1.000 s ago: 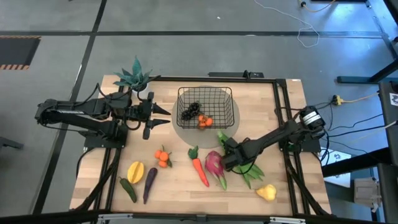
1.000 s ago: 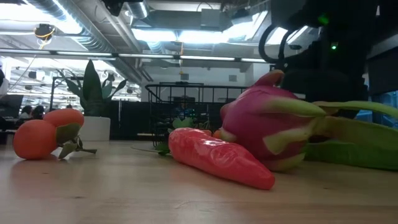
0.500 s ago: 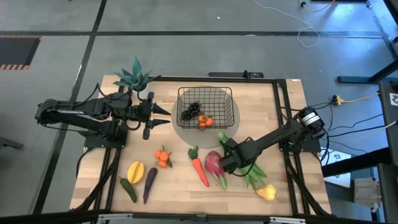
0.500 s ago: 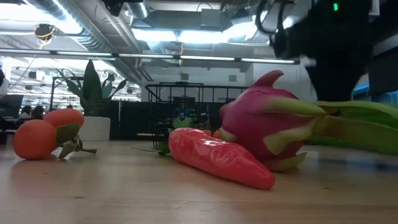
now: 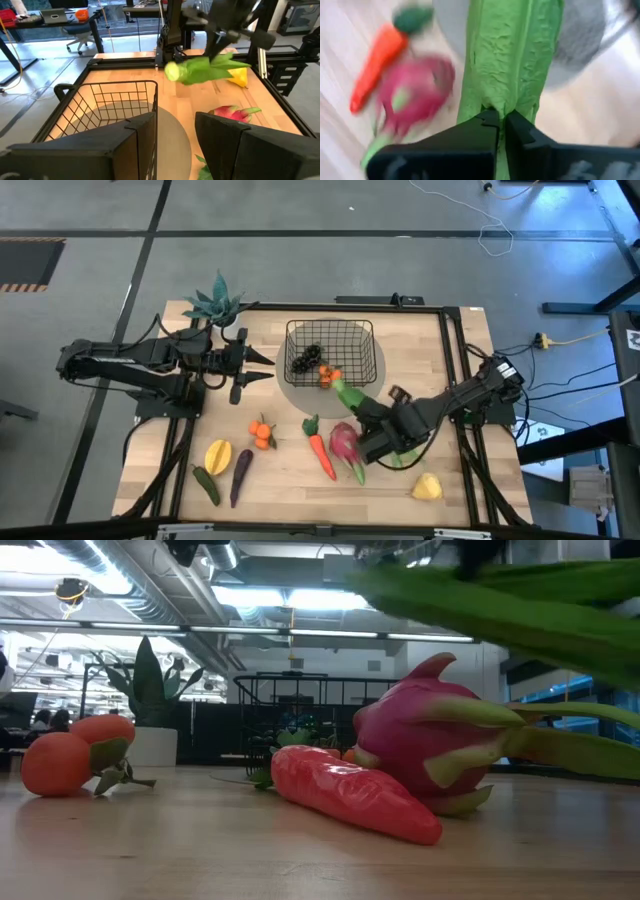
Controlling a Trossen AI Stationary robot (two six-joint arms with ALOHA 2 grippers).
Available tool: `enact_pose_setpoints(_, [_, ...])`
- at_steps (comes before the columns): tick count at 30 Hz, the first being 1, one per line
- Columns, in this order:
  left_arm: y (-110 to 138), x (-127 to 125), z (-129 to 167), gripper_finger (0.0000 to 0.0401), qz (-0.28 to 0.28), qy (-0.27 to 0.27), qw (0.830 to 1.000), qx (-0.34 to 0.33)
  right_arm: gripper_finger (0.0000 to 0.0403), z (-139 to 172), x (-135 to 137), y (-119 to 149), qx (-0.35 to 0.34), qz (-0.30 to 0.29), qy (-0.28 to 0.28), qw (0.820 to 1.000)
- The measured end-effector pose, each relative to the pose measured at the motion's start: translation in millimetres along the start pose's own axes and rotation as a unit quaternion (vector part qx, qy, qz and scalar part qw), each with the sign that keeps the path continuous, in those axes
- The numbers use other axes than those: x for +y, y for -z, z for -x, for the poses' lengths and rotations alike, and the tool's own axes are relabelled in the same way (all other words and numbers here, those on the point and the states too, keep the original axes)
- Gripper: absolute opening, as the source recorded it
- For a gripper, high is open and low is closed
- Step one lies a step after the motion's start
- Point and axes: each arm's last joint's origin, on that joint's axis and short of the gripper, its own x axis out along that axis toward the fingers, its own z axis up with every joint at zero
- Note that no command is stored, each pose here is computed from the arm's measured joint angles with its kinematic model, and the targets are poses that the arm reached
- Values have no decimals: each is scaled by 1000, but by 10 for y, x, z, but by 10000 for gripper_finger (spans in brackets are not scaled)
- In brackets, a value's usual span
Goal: Build produce basket
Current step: Put the leaf lettuce into the wire basket
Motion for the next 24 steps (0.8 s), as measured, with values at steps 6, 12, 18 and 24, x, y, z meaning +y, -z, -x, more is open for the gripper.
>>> enact_pose_setpoints(6, [0, 0, 0, 131, 0, 0, 1000, 0, 0, 98, -264, -445, -131, 62, 91, 985])
enact_pose_setpoints(12, [0, 0, 0, 131, 0, 0, 1000, 0, 0, 126, -718, -991, -182, 88, 182, 962])
enact_pose_setpoints(18, [0, 0, 0, 131, 0, 0, 1000, 0, 0, -268, -1169, -1518, -137, 118, 76, 981])
enact_pose_setpoints(24, [0, 0, 0, 131, 0, 0, 1000, 0, 0, -961, -1501, -1678, -10, 128, -6, 992])
